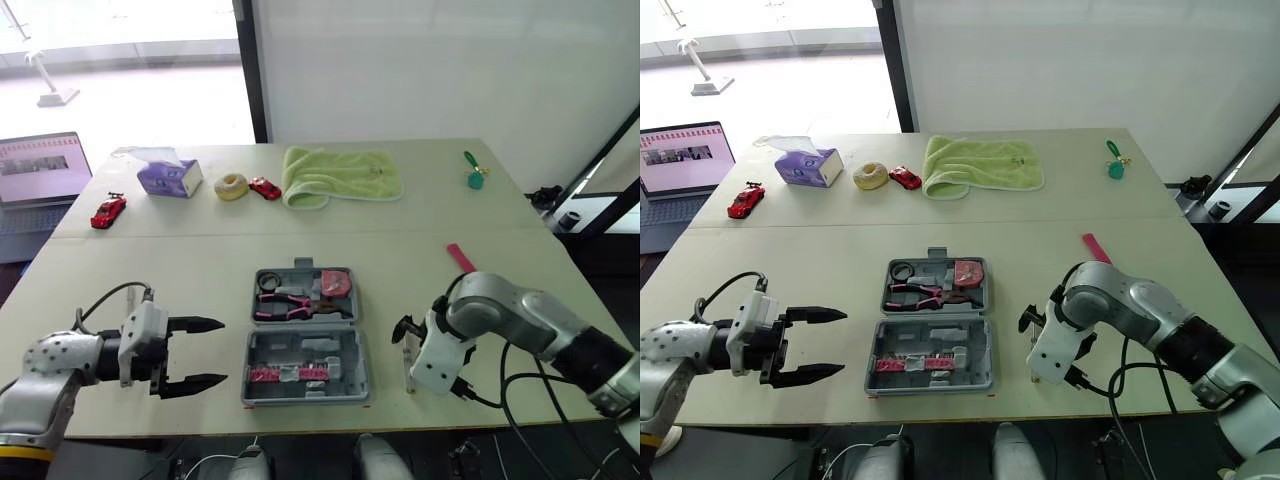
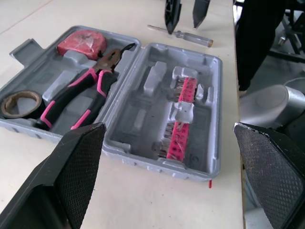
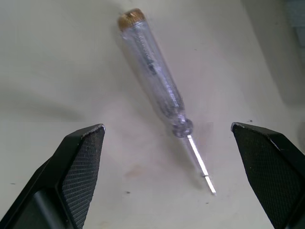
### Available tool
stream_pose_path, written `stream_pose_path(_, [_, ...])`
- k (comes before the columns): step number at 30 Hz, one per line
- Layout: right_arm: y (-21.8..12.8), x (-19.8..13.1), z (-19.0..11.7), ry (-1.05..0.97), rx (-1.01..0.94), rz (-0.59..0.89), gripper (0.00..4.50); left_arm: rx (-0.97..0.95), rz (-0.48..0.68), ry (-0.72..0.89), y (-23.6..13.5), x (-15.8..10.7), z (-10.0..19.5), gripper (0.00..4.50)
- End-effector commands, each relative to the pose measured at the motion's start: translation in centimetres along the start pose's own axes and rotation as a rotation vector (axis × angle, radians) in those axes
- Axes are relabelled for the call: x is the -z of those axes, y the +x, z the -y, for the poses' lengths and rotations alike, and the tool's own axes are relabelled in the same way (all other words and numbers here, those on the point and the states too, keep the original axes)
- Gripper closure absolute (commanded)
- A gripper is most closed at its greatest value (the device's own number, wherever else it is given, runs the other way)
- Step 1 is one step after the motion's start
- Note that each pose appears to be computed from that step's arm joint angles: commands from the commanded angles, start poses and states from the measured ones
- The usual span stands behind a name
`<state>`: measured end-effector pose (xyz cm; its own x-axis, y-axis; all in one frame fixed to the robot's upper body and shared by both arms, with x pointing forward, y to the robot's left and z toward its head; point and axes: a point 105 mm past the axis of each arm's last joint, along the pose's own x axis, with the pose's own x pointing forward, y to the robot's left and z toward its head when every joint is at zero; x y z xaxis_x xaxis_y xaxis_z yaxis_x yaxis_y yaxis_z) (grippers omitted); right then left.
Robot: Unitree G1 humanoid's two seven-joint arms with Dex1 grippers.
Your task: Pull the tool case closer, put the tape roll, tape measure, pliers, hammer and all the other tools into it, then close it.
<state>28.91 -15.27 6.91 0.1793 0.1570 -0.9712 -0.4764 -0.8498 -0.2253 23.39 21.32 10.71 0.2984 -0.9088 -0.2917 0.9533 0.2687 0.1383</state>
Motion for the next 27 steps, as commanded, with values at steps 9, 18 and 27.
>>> stream_pose_path(9, [1.5,-0.5,0.5,-0.052,-0.032,-0.001,4.44,-0.035,0.004,0.036,-0.2,0.0,-0.2,0.00])
stream_pose_path(18, [-4.4,-0.9,-0.5,0.490,0.029,0.164,4.44,-0.036,0.004,0.048,0.5,-1.1,-0.6,0.00])
stream_pose_path(27, [-5.0,-3.6,-1.0,1.835,-0.104,0.649,4.44,-0.025,0.001,0.059,1.3,-2.2,-1.0,0.00])
